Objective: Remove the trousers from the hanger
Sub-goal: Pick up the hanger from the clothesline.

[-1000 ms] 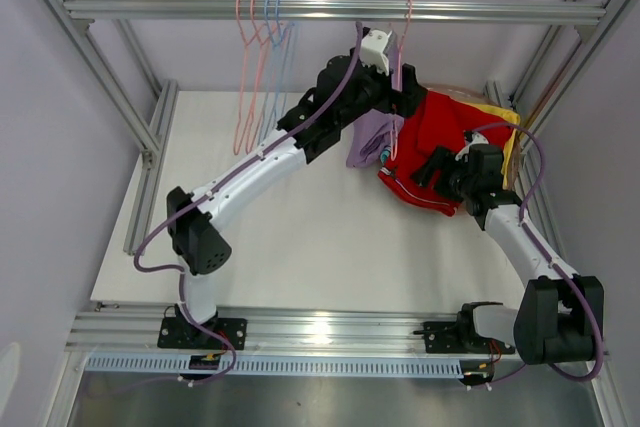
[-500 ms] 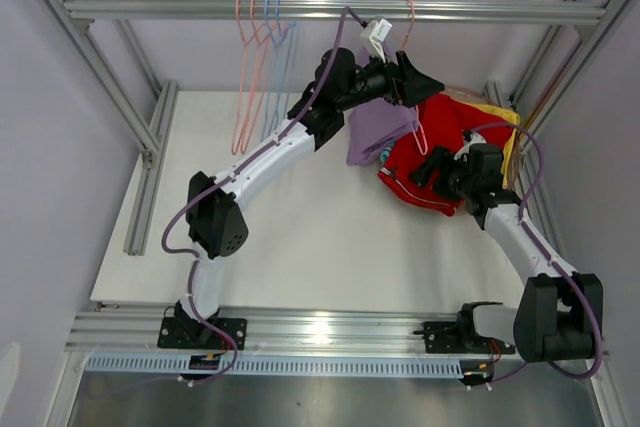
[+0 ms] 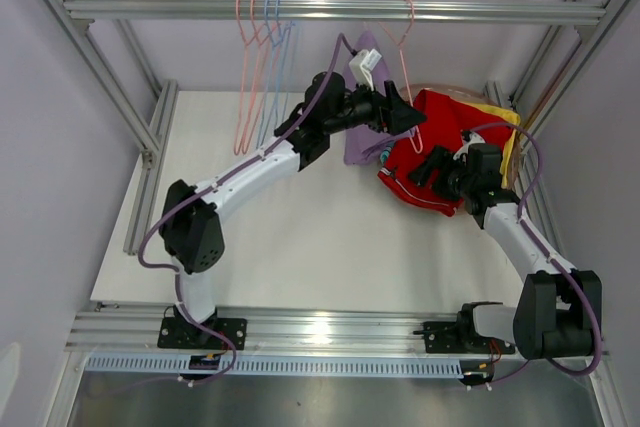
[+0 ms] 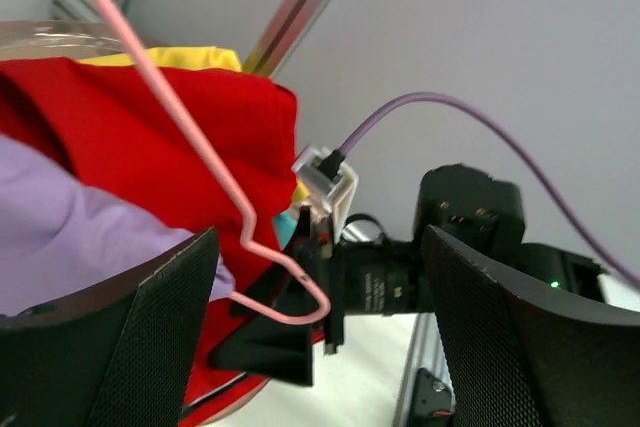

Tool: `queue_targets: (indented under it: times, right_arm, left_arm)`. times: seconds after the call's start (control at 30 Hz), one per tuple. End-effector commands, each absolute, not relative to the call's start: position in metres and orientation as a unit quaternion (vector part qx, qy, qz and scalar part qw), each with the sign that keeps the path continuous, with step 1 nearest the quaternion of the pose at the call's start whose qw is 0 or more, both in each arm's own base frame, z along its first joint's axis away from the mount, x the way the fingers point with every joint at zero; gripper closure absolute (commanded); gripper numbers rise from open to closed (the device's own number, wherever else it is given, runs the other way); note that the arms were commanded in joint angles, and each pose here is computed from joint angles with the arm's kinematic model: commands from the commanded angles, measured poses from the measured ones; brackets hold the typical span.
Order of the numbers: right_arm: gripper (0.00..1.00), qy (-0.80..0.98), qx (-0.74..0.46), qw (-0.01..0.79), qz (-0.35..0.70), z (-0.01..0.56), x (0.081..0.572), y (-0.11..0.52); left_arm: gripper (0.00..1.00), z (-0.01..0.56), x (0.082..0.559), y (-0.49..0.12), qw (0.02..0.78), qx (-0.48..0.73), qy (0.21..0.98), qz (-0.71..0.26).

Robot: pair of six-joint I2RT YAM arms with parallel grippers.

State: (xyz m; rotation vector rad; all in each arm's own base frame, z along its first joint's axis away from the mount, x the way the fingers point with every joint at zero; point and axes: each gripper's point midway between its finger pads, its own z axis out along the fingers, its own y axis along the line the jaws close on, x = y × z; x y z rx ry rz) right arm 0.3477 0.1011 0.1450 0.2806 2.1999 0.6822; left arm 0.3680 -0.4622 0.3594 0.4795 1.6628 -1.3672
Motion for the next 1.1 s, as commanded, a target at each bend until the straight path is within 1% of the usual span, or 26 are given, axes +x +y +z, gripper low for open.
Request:
queue_targets:
  times: [0.0,0.17,0.2,0.27,0.3,0.37,0.4,0.57,0.73,0.97,1.07]
  right_arm:
    - [0.18,0.876,0.117,0.373,0.281,0.133,0.34,0.108]
    - [0.18,0.878,0.116,0.37,0.28,0.131,0.34,0.108]
    - [0.18,0.878,0.116,0.37,0.28,0.131,0.34,0.108]
    - [0.18,0.878,0.116,0.371,0.278,0.131,0.34,0.107]
    - [0.18,0.878,0.117,0.372,0.276,0.131,0.34,0.106]
    - [0.18,0.879,0.118,0.371,0.275,0.13,0.34,0.106]
    - [0.17,0.879,0.117,0.371,0.274,0.13,0.34,0.106]
    - [0.18,0.879,0.116,0.37,0.277,0.13,0.339,0.108]
    - [0.18,0.879,0.111,0.364,0.287,0.13,0.337,0.114]
    - [0.17,0.879,0.108,0.361,0.292,0.127,0.338,0.12]
    - [0.18,0.881,0.108,0.355,0.292,0.123,0.338,0.122]
  left_arm:
    - [0.14,0.397,0.355,-0.438,0.511,0.206,0.641,-0.534]
    - [0.13,0.395,0.359,-0.432,0.525,0.207,0.647,-0.513]
    - [0.13,0.402,0.361,-0.433,0.53,0.207,0.642,-0.513]
    - [0.12,0.394,0.367,-0.438,0.526,0.208,0.648,-0.51]
    - [0.12,0.406,0.368,-0.44,0.533,0.211,0.638,-0.514]
    - [0.11,0.394,0.378,-0.449,0.525,0.213,0.646,-0.511]
    - [0.1,0.409,0.38,-0.451,0.532,0.215,0.637,-0.514]
    - [0.09,0.389,0.413,-0.466,0.518,0.207,0.655,-0.51]
    - [0.09,0.386,0.428,-0.471,0.504,0.196,0.653,-0.531]
    - [0.09,0.373,0.435,-0.471,0.501,0.192,0.662,-0.523]
    - [0.14,0.379,0.431,-0.472,0.494,0.191,0.653,-0.542]
